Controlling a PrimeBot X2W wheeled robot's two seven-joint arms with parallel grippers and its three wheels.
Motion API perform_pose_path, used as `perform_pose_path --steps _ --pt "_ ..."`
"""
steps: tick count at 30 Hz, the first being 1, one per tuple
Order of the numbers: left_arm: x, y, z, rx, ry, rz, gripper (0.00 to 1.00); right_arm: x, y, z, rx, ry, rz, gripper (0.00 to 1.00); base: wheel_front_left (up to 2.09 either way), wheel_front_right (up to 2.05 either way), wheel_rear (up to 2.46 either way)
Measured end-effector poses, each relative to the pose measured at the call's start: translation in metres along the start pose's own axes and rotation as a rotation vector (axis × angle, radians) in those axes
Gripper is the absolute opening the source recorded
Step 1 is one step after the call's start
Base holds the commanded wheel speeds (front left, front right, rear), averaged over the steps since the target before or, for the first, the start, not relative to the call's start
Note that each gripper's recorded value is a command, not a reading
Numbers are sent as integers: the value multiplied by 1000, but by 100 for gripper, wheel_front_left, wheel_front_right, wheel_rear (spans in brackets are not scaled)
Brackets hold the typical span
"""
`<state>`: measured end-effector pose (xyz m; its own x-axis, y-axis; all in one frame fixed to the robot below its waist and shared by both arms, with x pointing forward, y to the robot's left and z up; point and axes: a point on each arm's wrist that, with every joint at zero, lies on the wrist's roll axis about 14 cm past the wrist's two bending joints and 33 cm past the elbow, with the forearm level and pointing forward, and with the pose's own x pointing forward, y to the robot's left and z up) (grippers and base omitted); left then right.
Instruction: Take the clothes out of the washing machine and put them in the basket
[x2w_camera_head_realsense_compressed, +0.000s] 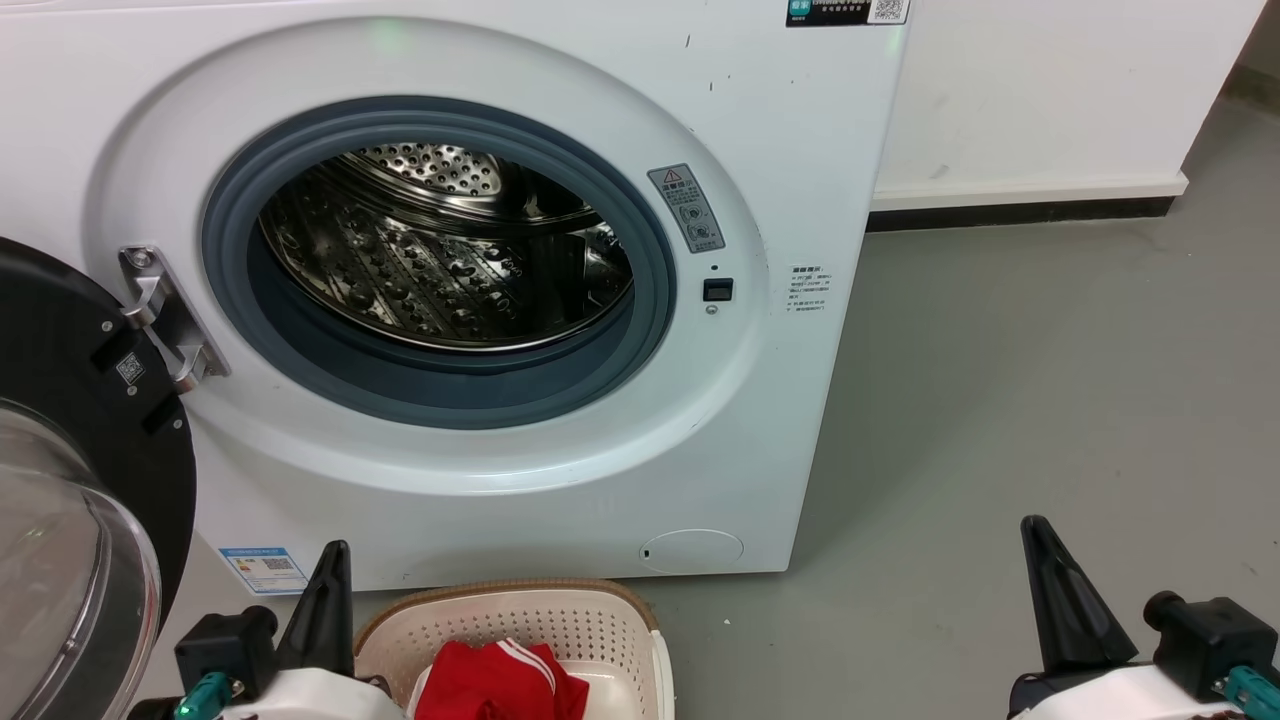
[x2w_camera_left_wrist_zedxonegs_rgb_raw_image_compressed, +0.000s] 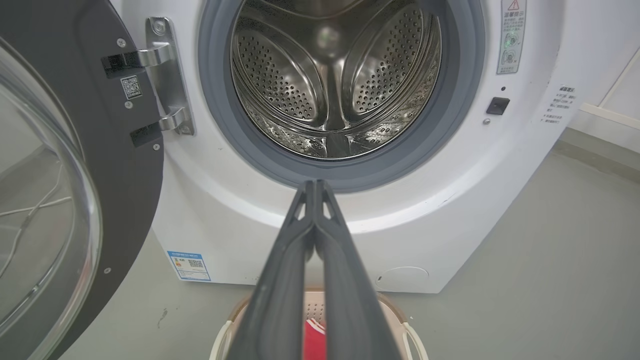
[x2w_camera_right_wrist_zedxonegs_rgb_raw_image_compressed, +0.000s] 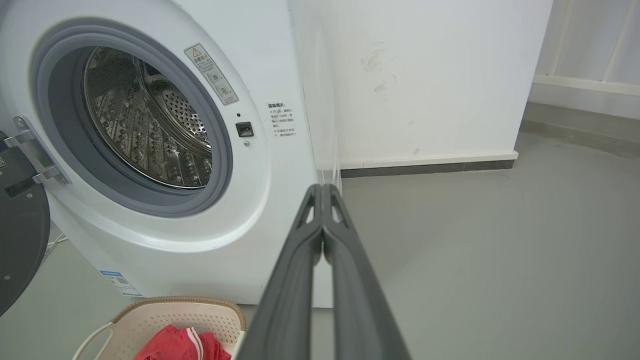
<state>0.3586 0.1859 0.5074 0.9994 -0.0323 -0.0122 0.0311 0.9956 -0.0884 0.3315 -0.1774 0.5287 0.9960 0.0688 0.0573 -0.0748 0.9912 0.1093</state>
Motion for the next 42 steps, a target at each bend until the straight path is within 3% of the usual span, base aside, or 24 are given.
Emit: perform_pose_path --steps 20,42 --pt "6 5 -9 -385 46 35 0 12 -8 -8 381 9 -25 0 0 0 0" --pt "14 9 -10 -715 52 48 0 23 -15 -14 708 14 -54 0 0 0 0"
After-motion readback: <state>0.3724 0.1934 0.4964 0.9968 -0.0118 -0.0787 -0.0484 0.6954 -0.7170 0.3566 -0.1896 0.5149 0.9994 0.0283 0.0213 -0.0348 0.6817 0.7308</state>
